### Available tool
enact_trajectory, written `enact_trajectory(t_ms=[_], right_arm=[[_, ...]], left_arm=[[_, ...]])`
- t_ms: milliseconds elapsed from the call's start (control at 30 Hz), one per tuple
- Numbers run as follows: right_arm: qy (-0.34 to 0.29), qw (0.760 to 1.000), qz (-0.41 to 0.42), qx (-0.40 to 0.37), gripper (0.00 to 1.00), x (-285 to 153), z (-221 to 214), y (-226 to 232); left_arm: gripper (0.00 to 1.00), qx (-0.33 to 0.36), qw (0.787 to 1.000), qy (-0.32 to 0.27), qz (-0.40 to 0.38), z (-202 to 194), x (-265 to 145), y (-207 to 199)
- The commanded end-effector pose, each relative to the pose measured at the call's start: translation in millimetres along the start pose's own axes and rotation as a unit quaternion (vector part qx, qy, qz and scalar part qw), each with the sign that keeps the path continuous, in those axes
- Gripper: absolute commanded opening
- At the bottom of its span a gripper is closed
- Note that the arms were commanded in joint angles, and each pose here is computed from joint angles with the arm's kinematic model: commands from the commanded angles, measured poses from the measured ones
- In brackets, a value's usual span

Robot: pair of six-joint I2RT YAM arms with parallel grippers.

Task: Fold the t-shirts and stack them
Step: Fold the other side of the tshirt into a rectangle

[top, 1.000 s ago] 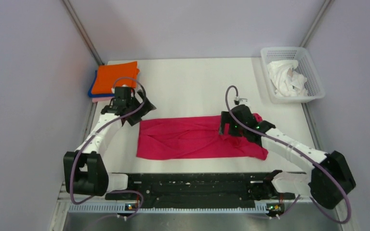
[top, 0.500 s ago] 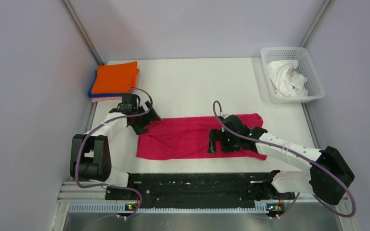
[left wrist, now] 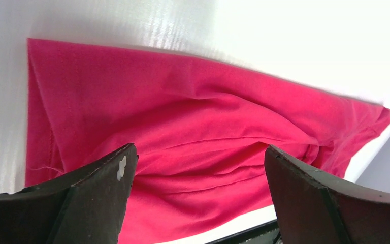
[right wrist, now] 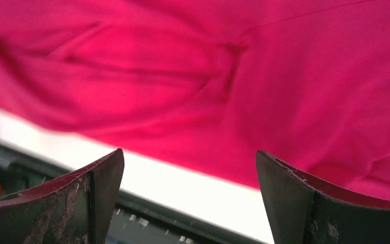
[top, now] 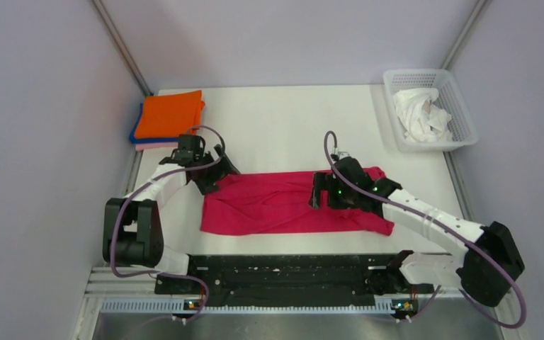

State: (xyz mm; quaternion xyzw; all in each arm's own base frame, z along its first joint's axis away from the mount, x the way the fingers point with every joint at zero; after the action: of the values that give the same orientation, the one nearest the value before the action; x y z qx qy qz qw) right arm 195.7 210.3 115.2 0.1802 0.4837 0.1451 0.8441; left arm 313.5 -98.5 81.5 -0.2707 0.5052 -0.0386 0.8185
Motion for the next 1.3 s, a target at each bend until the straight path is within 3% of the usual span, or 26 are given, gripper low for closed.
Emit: enact_trajectory(t_ms=[0,300,433,667,933,1100,1267], right_arm=[[-0.024,0.996,-0.077,0.025,0.99,25,26,-32],[0.067,0.990,-0.108,0.059,0.99,23,-44,-73],[0.057,0.990,-0.092,0.092,0.99,13,-63,-82],[-0.020,0.991,-0.025,0.127,0.99,-1,-36,-59],[-0.062,0.992,0.016,0.113,0.99,-15,3,-27],[-0.072,0.989,-0.019,0.126,0.99,-4,17,-28],[-0.061,0.978,-0.071,0.188,0.99,29,7,-46]], left_arm=[[0.99,0.021,0.998,-0.022,-0.061,15,-12,-28],[0.99,0.012,1.000,-0.005,-0.023,-1,0,-7],[0.99,0.012,1.000,0.005,-0.010,-6,6,0],[0.99,0.014,1.000,0.013,-0.018,-3,9,-4],[0.99,0.028,0.999,-0.024,-0.022,19,-11,-19],[0.99,0.048,0.995,-0.053,-0.068,37,-22,-51],[0.99,0.061,0.994,-0.024,-0.087,29,-9,-68]])
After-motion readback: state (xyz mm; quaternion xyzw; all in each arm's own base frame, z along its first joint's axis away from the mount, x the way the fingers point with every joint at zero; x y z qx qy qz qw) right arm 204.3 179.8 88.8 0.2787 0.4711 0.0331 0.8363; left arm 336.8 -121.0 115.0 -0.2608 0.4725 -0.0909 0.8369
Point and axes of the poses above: each gripper's point midway between its finger pads, its own x axis out along the fingers, its own y axis along the line the jaws close on, z = x × y, the point moved 1 cm from there along -x, back along the fingers, and after that the axes turned 9 degrees about x, right-handed, at the moved point
